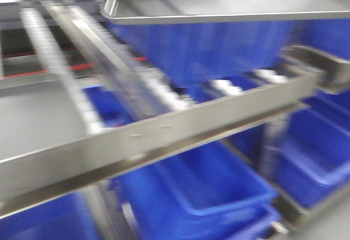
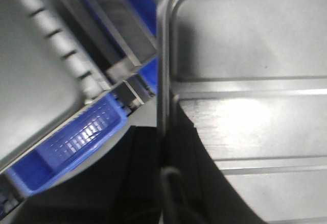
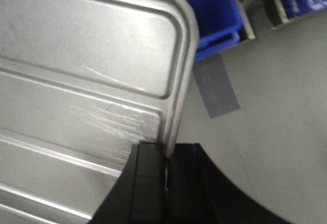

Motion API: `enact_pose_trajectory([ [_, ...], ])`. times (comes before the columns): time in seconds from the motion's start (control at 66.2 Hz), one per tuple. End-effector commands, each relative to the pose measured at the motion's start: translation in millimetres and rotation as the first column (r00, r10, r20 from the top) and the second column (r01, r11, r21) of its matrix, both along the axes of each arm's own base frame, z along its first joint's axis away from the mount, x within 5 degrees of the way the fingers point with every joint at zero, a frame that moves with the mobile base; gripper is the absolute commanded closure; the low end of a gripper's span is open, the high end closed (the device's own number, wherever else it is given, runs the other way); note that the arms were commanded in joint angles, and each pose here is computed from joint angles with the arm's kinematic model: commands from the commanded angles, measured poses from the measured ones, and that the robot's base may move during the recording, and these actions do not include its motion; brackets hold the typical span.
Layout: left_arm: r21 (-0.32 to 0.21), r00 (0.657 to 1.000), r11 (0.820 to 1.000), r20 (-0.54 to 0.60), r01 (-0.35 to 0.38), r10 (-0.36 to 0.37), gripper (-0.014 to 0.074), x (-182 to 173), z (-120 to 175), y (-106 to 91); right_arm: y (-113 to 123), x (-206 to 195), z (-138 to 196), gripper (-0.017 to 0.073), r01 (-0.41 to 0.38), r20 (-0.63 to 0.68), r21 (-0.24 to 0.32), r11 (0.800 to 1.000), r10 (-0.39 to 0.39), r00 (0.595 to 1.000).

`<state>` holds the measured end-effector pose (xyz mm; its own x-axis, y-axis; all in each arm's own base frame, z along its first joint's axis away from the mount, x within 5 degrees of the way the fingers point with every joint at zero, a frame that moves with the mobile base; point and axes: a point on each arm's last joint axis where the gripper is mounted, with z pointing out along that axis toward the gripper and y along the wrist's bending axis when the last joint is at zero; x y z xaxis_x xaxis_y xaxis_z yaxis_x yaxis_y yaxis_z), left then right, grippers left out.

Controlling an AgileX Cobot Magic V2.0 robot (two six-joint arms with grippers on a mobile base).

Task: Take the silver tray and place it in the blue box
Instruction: 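Drive the base away from the shelf holding the tray in both grippers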

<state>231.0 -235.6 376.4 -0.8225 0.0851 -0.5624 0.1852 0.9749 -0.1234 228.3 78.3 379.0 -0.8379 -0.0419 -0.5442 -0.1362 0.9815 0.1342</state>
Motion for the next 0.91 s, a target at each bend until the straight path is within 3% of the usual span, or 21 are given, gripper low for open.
enact_pose_trajectory([
  [0.0, -0.046, 0.995, 0.999, 0.100, 0.026, -0.021, 0.0699, -3.9, 23.3, 4.9, -1.8, -3.5, 16.5, 0.0501, -0.022, 0.094, -0.003, 1.000, 0.022, 0.995],
  [0.892, -0.046, 0.995, 0.999, 0.100, 0.026, -0.021, 0.0699, -3.9, 23.3, 4.9, -1.8, -3.5, 16.5, 0.0501, -0.022, 0.094, -0.003, 1.000, 0.022, 0.995],
])
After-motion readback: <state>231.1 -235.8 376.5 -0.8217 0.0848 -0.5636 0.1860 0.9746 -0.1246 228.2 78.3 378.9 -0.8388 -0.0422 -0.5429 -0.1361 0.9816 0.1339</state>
